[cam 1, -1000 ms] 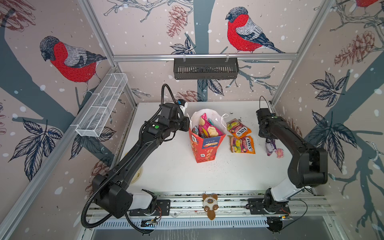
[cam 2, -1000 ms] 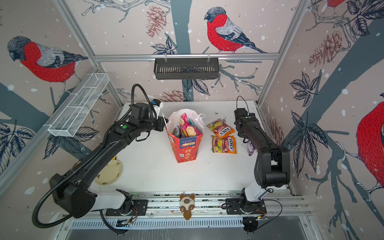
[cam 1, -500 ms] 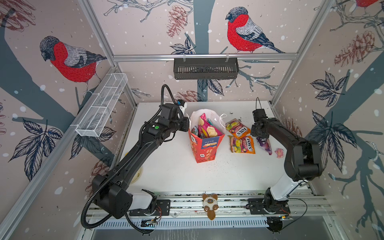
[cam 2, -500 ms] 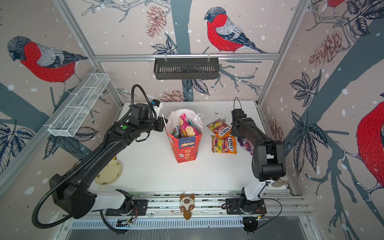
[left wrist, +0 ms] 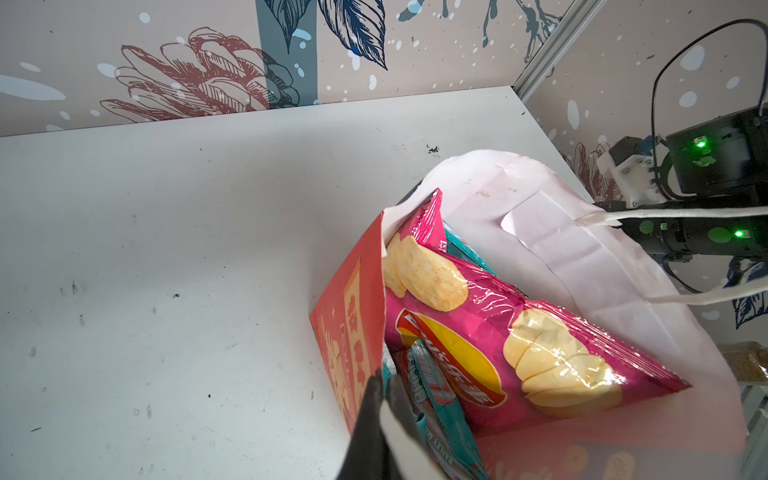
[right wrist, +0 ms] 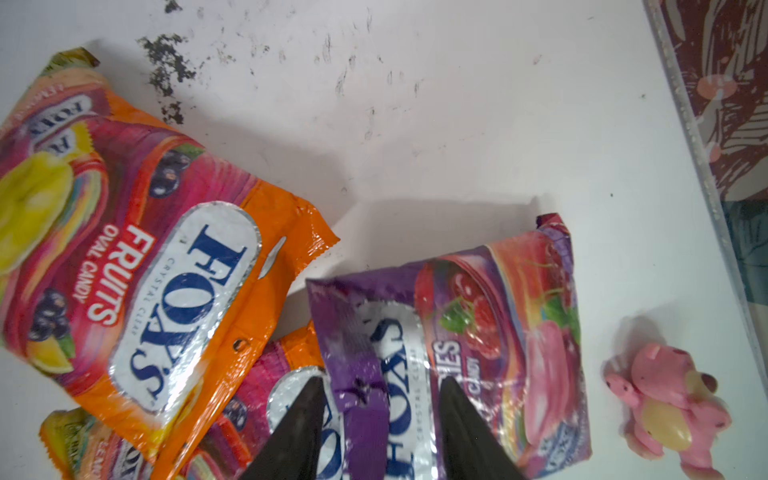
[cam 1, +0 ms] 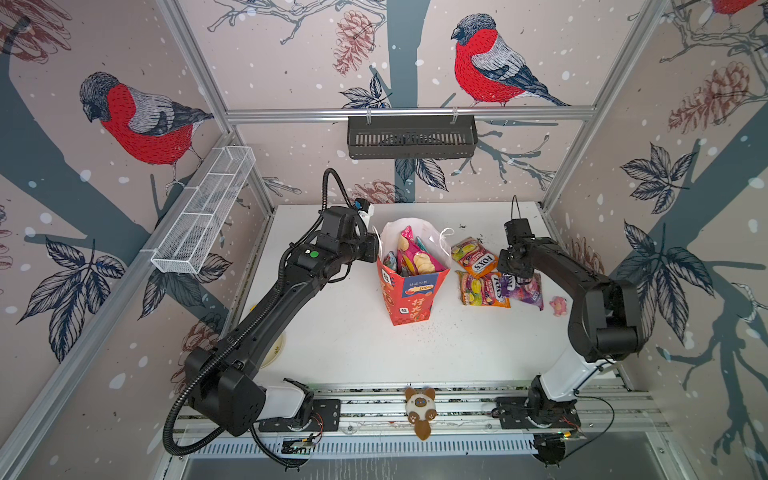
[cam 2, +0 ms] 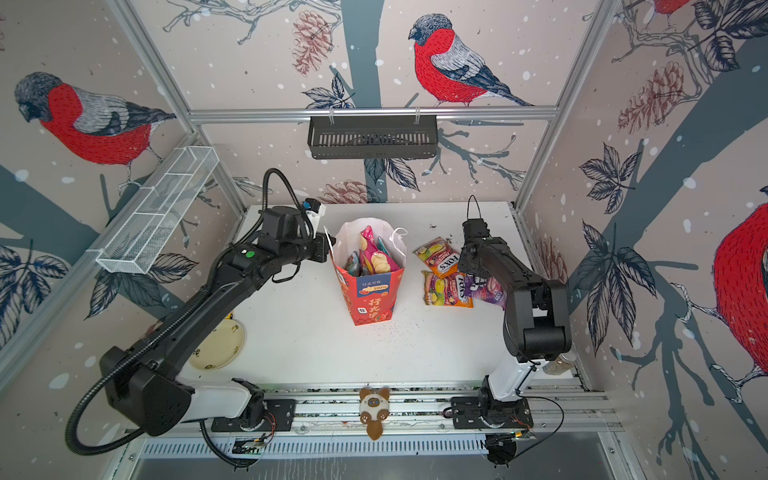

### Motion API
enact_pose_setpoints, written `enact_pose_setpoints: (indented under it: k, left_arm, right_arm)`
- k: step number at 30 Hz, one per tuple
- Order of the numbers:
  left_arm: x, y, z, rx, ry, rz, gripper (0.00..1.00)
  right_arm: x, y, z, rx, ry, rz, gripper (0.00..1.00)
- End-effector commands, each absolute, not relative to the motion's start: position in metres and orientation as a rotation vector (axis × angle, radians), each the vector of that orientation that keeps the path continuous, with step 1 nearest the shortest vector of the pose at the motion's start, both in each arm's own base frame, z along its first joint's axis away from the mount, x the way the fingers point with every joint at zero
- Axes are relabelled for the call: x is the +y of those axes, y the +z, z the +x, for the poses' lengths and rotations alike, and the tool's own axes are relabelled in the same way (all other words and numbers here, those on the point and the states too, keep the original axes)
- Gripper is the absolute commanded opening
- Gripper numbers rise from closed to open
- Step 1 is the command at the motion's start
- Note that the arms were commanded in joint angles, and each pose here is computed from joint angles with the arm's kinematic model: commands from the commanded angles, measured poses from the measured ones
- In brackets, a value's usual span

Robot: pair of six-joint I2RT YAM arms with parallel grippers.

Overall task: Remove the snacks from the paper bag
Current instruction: 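Lower the purple packet onto the table and open the right gripper, then move the right gripper back up toward the bag opening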

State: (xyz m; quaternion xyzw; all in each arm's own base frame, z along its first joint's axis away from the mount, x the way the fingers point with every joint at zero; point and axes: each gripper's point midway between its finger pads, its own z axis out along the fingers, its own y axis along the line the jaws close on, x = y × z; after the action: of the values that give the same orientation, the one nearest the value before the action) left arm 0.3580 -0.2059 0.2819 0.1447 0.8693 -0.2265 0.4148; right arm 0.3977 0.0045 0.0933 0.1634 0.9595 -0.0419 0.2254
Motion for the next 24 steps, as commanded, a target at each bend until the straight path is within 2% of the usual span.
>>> enact_pose_setpoints:
  k: [1,9,12,17,24]
  left_arm:
    - [-0.206,0.295,0.365,2.134,-0.565,0.352,0.00]
    - [-0.202,0.295,0.369,2.122,-0.536,0.342,0.00]
    - [-0.200,0.291,0.370,2.134,-0.521,0.337,0.00]
    - [-0.199,0.289,0.371,2.135,-0.520,0.333,0.00]
    - [-0.199,0.283,0.370,2.156,-0.518,0.337,0.00]
  right_arm:
    - [0.014,0.119,0.402,2.593,-0.022,0.449,0.49]
    - [0.037,0.202,0.386,2.407,0.233,0.403,0.54]
    - [0.058,0.215,0.373,2.388,0.394,0.355,0.55]
    - [0.113,0.207,0.334,2.495,0.531,0.213,0.54]
    - [0.190,0.151,0.282,2.710,0.671,0.063,0.53]
